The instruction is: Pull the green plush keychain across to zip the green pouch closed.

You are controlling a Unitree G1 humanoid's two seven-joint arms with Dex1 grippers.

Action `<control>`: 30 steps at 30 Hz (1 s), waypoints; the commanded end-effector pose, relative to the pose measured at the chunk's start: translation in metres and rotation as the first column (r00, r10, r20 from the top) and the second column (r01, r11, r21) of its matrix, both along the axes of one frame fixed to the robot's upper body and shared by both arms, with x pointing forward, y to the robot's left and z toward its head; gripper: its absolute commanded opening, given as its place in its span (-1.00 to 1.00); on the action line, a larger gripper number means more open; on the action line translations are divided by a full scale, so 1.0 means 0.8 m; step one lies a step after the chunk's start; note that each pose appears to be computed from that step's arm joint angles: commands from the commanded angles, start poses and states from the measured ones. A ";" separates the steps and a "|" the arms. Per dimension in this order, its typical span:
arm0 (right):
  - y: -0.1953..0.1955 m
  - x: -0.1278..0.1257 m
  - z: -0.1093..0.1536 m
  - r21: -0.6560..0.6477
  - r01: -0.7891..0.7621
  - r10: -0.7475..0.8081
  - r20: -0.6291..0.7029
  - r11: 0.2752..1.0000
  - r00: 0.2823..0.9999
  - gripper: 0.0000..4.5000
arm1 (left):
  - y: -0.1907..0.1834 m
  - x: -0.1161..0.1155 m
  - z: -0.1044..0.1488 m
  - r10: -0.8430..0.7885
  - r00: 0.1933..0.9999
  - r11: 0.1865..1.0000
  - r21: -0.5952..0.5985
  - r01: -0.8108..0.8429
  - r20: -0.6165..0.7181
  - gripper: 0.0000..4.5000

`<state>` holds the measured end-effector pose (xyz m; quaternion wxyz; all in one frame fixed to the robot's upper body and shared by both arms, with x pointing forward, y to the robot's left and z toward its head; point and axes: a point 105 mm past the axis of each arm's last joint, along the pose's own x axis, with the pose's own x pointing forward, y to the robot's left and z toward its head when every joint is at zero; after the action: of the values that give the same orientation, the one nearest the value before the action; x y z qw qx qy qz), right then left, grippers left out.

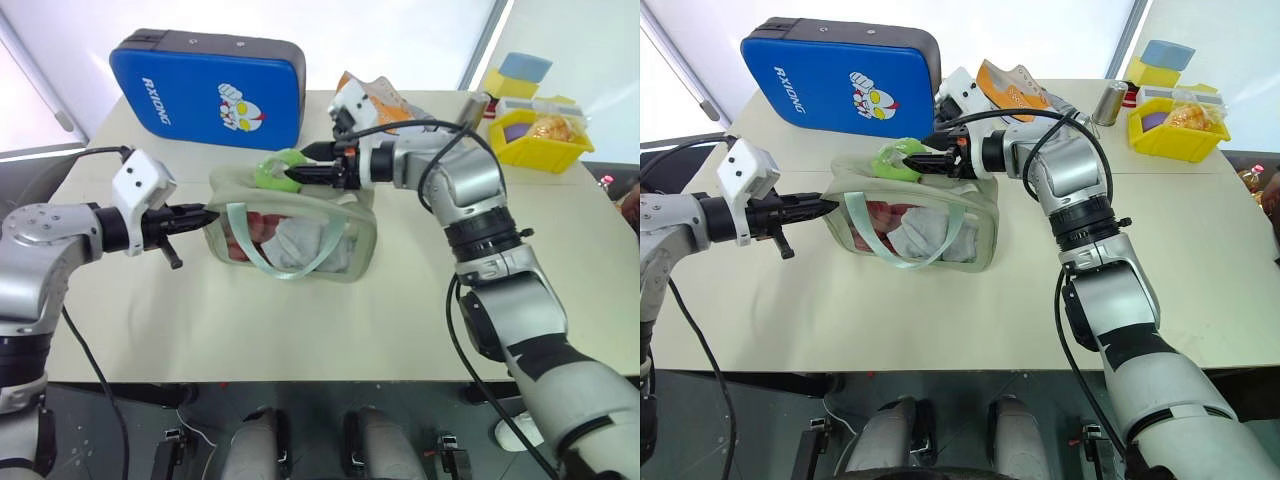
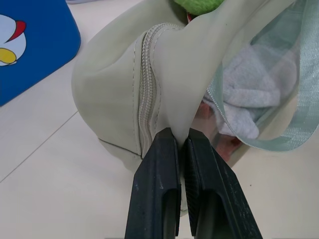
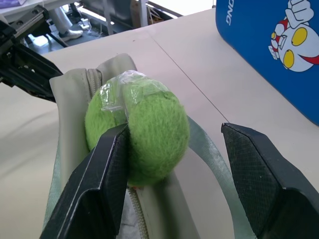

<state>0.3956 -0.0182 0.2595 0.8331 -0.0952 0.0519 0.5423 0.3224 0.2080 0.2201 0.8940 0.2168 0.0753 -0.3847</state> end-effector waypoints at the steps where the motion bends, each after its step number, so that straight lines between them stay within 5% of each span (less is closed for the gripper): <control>1: 0.006 -0.007 0.031 0.042 -0.036 0.033 0.060 0.998 0.998 0.07 | 0.000 -0.003 0.001 0.001 1.000 1.000 0.013 -0.001 0.006 -1.00; 6: -0.001 -0.012 0.043 0.076 -0.036 0.031 0.065 0.996 0.997 -0.96 | -0.001 0.001 0.001 0.000 1.000 1.000 0.010 0.000 0.011 -1.00; 15: -0.112 -0.009 0.071 0.020 0.269 -0.269 0.170 0.963 0.948 -0.99 | 0.001 -0.001 -0.005 0.010 1.000 1.000 -0.003 -0.010 -0.007 -1.00; 21: -0.207 -0.023 0.058 -0.093 0.534 -0.498 0.257 0.840 0.828 -0.99 | 0.002 -0.002 -0.011 0.030 0.999 0.999 -0.023 -0.031 -0.019 -1.00; 25: -0.248 -0.031 0.020 -0.147 0.635 -0.600 0.223 0.759 0.769 -0.99 | -0.004 0.000 -0.012 0.025 0.999 0.999 -0.041 -0.026 -0.023 -1.00; 30: -0.242 -0.035 -0.070 -0.172 0.648 -0.651 0.046 0.742 0.757 -0.99 | -0.010 0.001 -0.013 0.016 1.000 0.998 -0.052 -0.018 -0.026 -1.00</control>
<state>0.3683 -0.2074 0.2054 0.9483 -0.1525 0.1450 0.2377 0.3229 0.2017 0.2153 0.9026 0.1905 0.0666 -0.3803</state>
